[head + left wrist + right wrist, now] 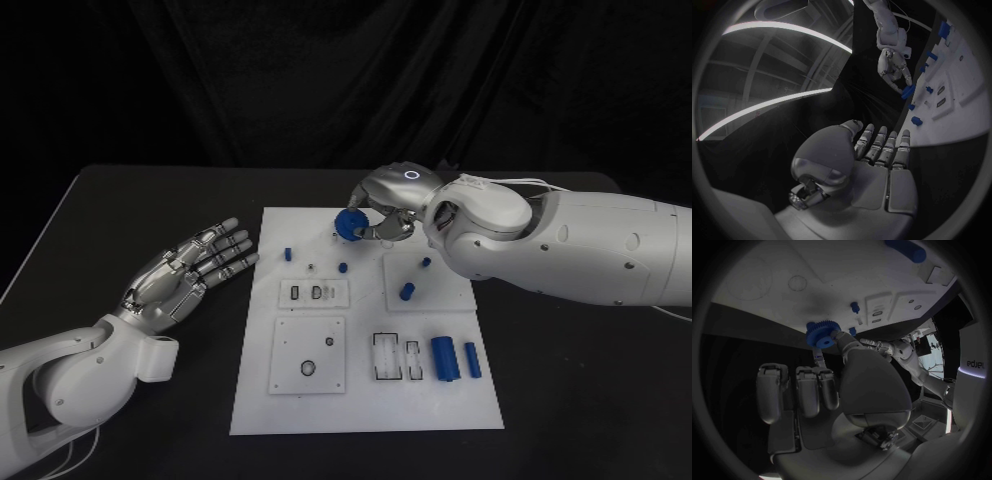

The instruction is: Assemble the parts on the task board

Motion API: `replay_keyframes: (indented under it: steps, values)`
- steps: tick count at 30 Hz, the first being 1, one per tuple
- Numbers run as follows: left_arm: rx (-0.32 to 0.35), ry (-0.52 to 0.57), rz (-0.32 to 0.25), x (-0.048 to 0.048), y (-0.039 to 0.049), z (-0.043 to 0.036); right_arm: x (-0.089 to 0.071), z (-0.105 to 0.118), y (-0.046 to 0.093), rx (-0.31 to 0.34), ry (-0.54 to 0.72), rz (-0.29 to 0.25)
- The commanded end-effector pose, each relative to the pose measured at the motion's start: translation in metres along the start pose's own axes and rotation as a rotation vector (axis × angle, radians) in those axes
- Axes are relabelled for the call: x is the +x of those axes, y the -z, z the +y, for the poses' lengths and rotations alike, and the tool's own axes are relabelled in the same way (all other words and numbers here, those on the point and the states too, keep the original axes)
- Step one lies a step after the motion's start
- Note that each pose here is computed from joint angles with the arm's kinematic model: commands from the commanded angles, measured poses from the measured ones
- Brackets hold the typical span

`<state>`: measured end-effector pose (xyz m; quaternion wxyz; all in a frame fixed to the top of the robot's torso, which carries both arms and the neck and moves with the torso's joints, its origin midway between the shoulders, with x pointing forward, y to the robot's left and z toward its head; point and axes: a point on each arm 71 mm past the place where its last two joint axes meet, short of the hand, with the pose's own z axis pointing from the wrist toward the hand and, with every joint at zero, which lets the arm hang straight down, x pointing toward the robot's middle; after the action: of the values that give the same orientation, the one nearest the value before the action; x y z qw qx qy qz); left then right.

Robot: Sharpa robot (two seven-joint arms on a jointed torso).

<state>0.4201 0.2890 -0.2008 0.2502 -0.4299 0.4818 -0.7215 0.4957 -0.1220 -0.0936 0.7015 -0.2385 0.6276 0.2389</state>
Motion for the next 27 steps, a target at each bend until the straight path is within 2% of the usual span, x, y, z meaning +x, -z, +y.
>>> replay_keyframes:
  steps: [1, 11, 27]
  values:
    - [0.113, 0.003, 0.007, 0.0012, 0.0, -0.0083, 0.005, 0.004, -0.005, -0.019, 0.001, 0.022]
    - [0.114, 0.002, 0.006, 0.0012, -0.0001, -0.0084, 0.02, 0.013, -0.016, -0.034, 0.019, 0.056]
    - [0.113, 0.004, 0.01, 0.0012, -0.0011, -0.0078, 0.025, 0.016, -0.021, -0.031, 0.029, 0.083]
